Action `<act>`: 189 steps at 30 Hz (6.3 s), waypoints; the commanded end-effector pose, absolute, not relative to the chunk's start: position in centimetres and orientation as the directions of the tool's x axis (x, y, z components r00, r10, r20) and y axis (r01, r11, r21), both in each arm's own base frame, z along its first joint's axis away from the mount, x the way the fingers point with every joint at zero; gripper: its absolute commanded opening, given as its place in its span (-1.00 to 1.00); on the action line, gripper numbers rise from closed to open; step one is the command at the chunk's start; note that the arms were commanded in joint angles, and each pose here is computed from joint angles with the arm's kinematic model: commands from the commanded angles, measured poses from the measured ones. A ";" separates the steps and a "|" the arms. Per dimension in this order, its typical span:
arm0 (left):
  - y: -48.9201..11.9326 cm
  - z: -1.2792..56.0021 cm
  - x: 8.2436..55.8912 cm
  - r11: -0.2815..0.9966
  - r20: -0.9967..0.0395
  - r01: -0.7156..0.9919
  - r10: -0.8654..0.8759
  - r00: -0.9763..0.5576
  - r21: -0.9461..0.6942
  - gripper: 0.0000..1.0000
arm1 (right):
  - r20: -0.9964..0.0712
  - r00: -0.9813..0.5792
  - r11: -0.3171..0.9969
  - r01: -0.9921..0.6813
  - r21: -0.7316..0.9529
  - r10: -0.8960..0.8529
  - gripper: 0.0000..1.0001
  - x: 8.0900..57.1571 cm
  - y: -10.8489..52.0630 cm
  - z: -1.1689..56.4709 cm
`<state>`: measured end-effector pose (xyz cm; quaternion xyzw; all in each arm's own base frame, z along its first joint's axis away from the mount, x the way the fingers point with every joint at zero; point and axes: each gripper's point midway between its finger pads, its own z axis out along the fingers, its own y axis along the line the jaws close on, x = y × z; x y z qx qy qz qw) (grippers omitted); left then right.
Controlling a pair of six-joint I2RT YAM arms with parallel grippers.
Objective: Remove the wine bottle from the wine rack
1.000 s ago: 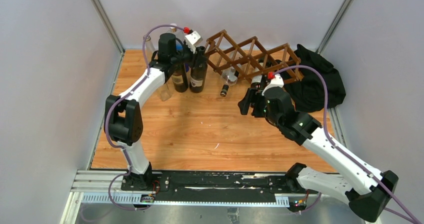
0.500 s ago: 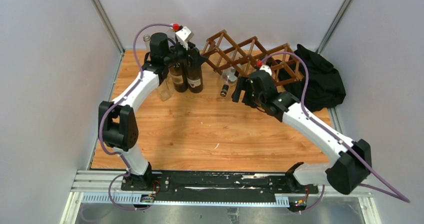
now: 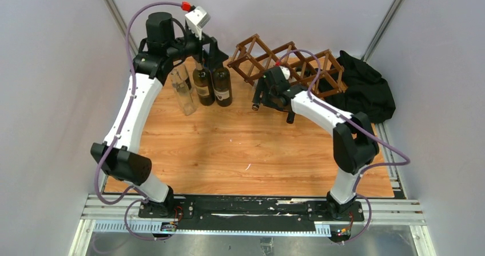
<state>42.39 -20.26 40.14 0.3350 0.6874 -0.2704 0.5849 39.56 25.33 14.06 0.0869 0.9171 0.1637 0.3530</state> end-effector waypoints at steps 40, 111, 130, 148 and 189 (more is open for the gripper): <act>-13.9 29.4 29.4 0.628 -0.822 0.778 0.436 -0.367 -0.014 0.97 | -0.632 -0.702 0.879 -0.016 0.476 0.329 -1.00 31.9 25.7 14.2; -20.9 22.4 22.5 0.372 -0.863 0.904 0.506 -0.005 0.213 0.20 | -0.540 -0.837 0.576 -0.484 0.658 -0.086 -0.94 20.0 37.9 35.7; -19.2 29.4 23.6 0.519 -0.974 0.846 0.096 -0.204 -0.126 -1.00 | -0.742 -0.670 0.567 -0.601 0.564 0.028 0.90 21.5 32.3 35.6; -20.8 41.5 18.8 0.182 -0.933 0.923 -0.190 -0.305 -0.339 -1.00 | -0.909 -0.415 0.254 -0.883 0.396 -0.025 0.94 17.6 39.5 33.3; -21.2 40.9 19.6 0.149 -0.883 0.880 -0.216 -0.417 -0.452 0.24 | -0.959 -0.266 0.123 -0.960 0.253 -0.102 -1.00 13.5 39.7 32.7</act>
